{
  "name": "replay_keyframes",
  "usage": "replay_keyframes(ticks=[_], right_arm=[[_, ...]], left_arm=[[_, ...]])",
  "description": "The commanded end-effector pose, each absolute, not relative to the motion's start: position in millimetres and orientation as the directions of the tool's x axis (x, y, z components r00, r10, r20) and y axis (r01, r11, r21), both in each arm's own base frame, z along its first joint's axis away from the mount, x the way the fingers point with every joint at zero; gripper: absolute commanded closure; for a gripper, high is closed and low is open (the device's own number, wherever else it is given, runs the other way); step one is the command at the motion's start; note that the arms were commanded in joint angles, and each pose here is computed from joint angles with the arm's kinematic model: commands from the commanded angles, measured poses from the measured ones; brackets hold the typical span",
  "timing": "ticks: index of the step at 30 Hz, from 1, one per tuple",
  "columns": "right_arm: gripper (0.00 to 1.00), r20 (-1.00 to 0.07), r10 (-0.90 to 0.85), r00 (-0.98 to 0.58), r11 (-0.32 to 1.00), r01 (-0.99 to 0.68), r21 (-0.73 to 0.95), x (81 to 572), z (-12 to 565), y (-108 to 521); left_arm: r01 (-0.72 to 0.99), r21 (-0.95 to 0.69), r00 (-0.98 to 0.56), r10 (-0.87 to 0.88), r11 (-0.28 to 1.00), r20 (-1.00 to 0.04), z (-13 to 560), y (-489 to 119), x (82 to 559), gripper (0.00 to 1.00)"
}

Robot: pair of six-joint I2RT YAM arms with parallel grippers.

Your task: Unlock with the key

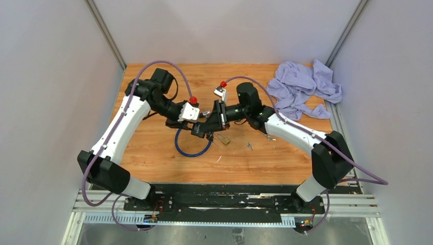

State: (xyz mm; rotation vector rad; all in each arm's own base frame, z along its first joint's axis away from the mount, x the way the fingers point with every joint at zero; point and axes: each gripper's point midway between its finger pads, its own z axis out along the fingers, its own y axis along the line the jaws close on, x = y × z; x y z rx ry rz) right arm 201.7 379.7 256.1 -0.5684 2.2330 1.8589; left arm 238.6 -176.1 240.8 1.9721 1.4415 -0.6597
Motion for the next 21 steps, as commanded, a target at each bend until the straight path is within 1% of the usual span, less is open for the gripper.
replay_keyframes(ticks=[1,5,7,9,11,12,13,15,17,18,19,20,21], right_arm=[[0.99,-0.378,-0.19,-0.906,0.009,-0.386,0.922,197.7,297.7,380.0],[0.99,-0.343,-0.174,-0.923,0.014,-0.351,0.936,202.3,293.6,377.5],[0.99,-0.324,-0.152,-0.934,0.031,-0.332,0.943,209.0,289.9,375.0],[0.99,-0.299,-0.132,-0.945,0.05,-0.308,0.95,216.0,285.0,372.4],[0.99,-0.28,-0.11,-0.954,0.067,-0.288,0.955,224.8,280.4,368.7],[0.99,-0.269,-0.098,-0.958,0.078,-0.277,0.958,229.8,276.9,365.8],[0.99,-0.261,-0.087,-0.961,0.085,-0.268,0.96,234.2,274.6,363.4],[0.99,-0.244,-0.062,-0.968,0.11,-0.249,0.962,245.4,267.1,355.4],[0.99,-0.248,-0.034,-0.968,0.148,-0.25,0.957,259.2,259.8,345.5],[0.99,-0.249,-0.023,-0.968,0.177,-0.249,0.952,266.3,254.8,340.5],[0.99,-0.255,-0.011,-0.967,0.208,-0.252,0.945,274.2,248.7,334.8],[0.99,-0.255,0.0,-0.967,0.244,-0.248,0.938,281.9,241.7,328.5],[0.99,-0.251,0.018,-0.968,0.285,-0.236,0.929,291.3,231.6,322.1]], left_arm=[[0.904,0.331,0.421,0.698,-0.271,-0.579,238.1,-174.2,254.6,0.6],[0.857,0.426,0.492,0.709,-0.291,-0.506,236.6,-177.8,262.7,0.7],[0.829,0.483,0.517,0.717,-0.283,-0.468,237.4,-180.0,269.7,0.79],[0.782,0.567,0.547,0.724,-0.261,-0.421,243.2,-182.2,283.2,0.83],[0.756,0.612,0.538,0.751,-0.231,-0.381,246.7,-179.6,294.3,0.87],[0.747,0.631,0.53,0.762,-0.211,-0.372,249.8,-179.4,300.2,0.87],[0.744,0.641,0.514,0.775,-0.189,-0.367,251.8,-177.8,304.5,0.85],[0.733,0.659,0.5,0.79,-0.167,-0.355,254.4,-175.2,310.1,0.74],[0.745,0.653,0.466,0.808,-0.138,-0.36,252.2,-171.6,312.1,0.58],[0.757,0.644,0.437,0.819,-0.112,-0.372,251.7,-169.8,313.1,0.41],[0.767,0.635,0.411,0.829,-0.091,-0.378,250.4,-168.1,314.2,0.05],[0.777,0.626,0.38,0.842,-0.065,-0.383,249.2,-165.5,316.6,0.01],[0.784,0.62,0.352,0.853,-0.043,-0.386,249.9,-163.3,318.4,0.02]])
